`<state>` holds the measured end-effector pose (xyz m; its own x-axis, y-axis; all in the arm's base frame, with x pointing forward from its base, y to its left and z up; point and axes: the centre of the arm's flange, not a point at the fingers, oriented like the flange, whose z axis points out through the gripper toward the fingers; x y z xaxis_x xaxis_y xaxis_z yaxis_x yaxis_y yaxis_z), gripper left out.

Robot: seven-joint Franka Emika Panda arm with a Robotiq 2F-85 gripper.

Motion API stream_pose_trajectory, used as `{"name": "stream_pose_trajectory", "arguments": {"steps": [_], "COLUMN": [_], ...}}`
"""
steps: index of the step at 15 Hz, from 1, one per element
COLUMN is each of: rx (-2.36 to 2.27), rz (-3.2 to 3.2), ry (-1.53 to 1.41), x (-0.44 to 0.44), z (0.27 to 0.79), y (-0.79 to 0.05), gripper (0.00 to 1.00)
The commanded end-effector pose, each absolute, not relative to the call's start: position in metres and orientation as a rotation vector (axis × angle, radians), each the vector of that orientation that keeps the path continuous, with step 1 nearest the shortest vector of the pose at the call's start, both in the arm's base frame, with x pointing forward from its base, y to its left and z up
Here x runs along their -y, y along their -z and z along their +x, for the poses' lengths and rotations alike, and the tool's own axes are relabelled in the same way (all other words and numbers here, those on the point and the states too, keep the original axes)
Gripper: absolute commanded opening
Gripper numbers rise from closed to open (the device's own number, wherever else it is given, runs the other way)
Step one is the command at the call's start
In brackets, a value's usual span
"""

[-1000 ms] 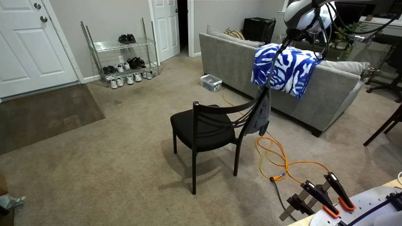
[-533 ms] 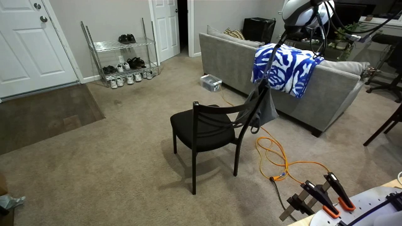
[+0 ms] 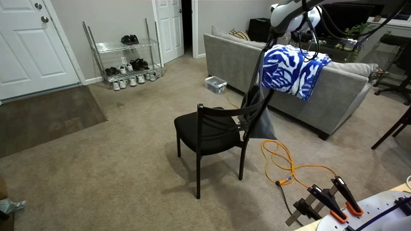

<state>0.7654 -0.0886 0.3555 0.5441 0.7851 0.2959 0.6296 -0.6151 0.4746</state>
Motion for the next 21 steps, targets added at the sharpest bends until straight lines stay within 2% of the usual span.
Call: {"name": "stream_pose_trajectory", "arguments": {"steps": [1, 8, 21], "rx": [-1.289, -1.405, -1.595], "rz": [2.402, 2.392, 2.294], "ry": [-0.709, -0.697, -0.658], "x": [0.046, 0.028, 0.059], "z": [0.724, 0.690, 0.642], "y": [-0.355, -0.343, -0.368], "gripper": [0.01, 0.01, 0.01]}}
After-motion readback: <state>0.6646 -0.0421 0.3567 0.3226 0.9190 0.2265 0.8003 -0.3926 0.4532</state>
